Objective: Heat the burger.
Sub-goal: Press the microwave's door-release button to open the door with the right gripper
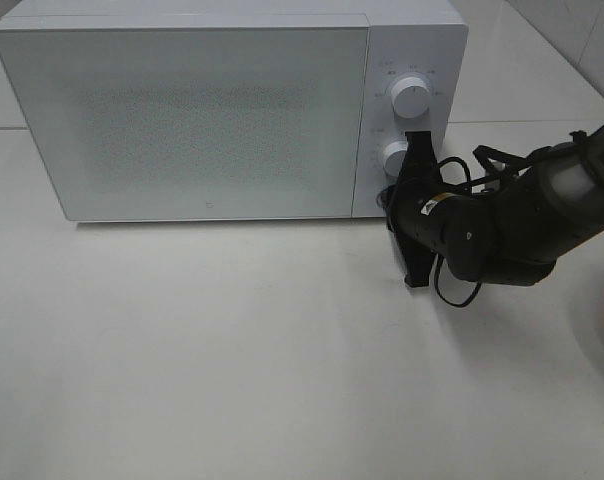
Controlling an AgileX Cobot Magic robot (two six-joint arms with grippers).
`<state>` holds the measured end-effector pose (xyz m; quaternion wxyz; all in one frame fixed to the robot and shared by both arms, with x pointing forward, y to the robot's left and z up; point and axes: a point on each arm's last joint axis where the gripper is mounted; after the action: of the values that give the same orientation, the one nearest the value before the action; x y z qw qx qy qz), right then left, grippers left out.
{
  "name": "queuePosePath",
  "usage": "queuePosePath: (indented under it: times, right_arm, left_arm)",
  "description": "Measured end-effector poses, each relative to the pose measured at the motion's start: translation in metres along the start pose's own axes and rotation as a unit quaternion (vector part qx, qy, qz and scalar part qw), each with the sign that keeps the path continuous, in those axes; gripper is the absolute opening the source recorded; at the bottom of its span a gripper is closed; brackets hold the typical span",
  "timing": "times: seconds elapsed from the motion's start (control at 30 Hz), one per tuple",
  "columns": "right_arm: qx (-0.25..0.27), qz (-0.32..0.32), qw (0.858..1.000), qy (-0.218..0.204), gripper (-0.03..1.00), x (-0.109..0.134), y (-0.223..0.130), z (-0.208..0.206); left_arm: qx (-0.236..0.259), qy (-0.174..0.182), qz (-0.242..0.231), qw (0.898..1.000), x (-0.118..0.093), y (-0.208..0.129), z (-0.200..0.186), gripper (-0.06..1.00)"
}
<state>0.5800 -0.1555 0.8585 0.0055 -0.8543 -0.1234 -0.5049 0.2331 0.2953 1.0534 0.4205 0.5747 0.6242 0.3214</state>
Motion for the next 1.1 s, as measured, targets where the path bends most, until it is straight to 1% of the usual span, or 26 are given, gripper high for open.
queuePosePath:
  times: [0.43,0.53,0.6,0.77,1.1]
  right_arm:
    - [-0.008,-0.012,1.000,0.004,0.00,0.001,-0.001,0.004]
    - [-0.009,-0.008,1.000,0.000,0.00,0.000,-0.004,0.009]
    - [-0.021,0.002,1.000,0.004,0.00,0.000,-0.004,0.014]
    - [-0.031,0.002,1.000,0.005,0.00,0.001,-0.006,0.016]
    - [-0.034,0.013,0.999,-0.006,0.00,0.002,-0.008,0.018]
  left_arm:
    - [0.000,0.000,0.000,1.000,0.000,0.000,0.000,0.99]
    - [0.000,0.000,0.000,1.000,0.000,0.000,0.000,0.99]
    - [0.000,0.000,0.000,1.000,0.000,0.000,0.000,0.99]
    - [0.000,0.000,0.000,1.000,0.000,0.000,0.000,0.99]
    - [0.000,0.000,0.000,1.000,0.000,0.000,0.000,0.99]
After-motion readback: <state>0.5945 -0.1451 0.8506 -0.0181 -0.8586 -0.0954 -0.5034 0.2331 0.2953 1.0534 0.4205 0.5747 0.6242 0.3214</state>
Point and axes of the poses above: a point on each arm's last joint axis where the gripper is mounted, z pointing out along that axis toward the gripper, x along the wrist's bending axis when the last joint is at zero, y = z × x, and after that the axes turned 9 degrees about -z, right-handed
